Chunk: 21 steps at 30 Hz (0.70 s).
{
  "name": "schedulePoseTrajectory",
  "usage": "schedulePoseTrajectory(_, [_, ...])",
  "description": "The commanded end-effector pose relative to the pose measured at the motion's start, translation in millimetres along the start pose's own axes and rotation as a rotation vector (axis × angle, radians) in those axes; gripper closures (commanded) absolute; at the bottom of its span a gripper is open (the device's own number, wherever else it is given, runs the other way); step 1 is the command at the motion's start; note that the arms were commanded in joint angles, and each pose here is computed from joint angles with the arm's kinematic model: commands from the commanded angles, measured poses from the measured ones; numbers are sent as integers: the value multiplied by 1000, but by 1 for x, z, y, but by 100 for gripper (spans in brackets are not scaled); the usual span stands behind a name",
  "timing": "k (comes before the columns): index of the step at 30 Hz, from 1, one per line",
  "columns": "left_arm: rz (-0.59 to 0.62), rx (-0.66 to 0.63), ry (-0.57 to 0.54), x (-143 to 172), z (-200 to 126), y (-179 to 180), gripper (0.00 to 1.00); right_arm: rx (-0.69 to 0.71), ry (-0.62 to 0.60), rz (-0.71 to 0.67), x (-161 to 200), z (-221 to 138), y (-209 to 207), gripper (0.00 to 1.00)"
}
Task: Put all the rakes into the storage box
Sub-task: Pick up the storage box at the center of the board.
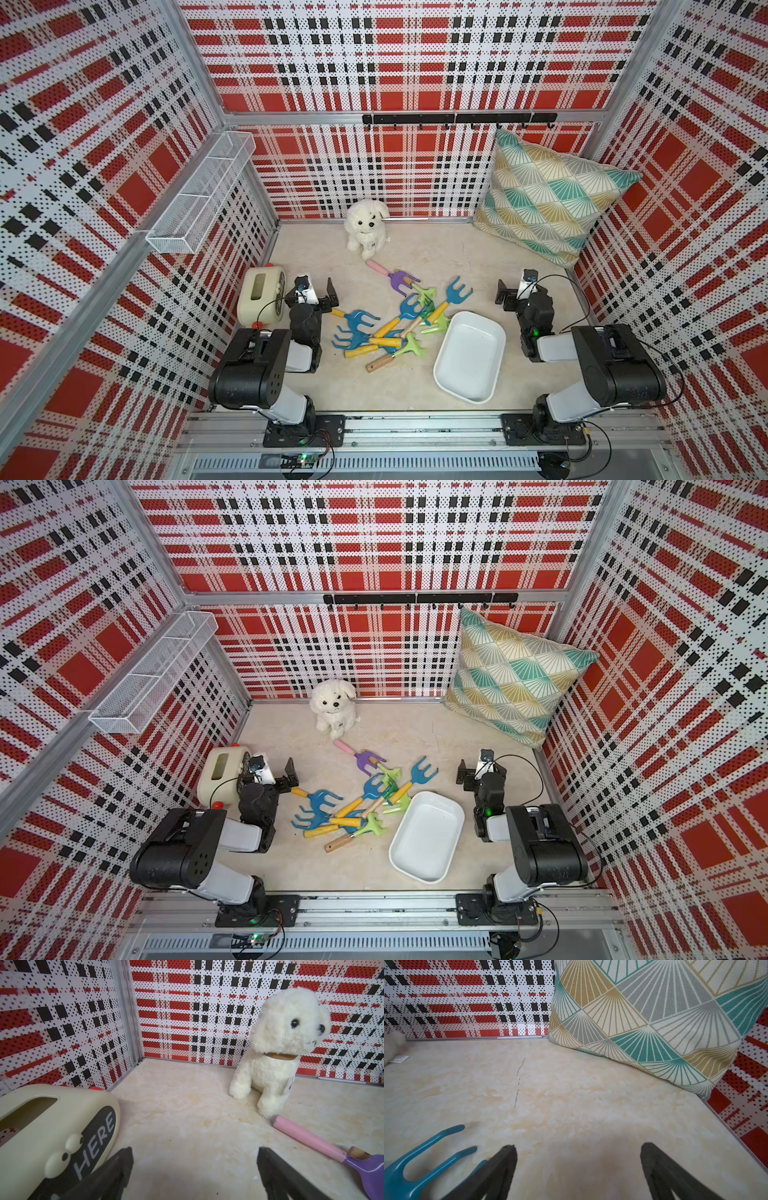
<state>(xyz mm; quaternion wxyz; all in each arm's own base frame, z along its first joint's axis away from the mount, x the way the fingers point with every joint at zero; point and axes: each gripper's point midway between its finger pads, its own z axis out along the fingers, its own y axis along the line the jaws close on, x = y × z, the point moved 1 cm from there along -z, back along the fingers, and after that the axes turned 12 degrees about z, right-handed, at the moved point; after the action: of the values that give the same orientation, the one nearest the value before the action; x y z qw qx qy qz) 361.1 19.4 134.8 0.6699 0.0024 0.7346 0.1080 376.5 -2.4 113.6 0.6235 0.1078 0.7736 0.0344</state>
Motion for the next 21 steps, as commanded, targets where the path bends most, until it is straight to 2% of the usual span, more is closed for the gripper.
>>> schedulePoseTrajectory(1, [3,-24,-58,-16,5,6,1,15,-56,-1,-15,4,-3,0])
schedulePoseTrajectory(19, [12,-20,-69,-19,3,4,1,14,-58,-1,-15,3,-3,0])
schedulePoseTrajectory(21, [33,-47,-82,-26,-3,2,1,-55,-40,-33,-13,3,8,0])
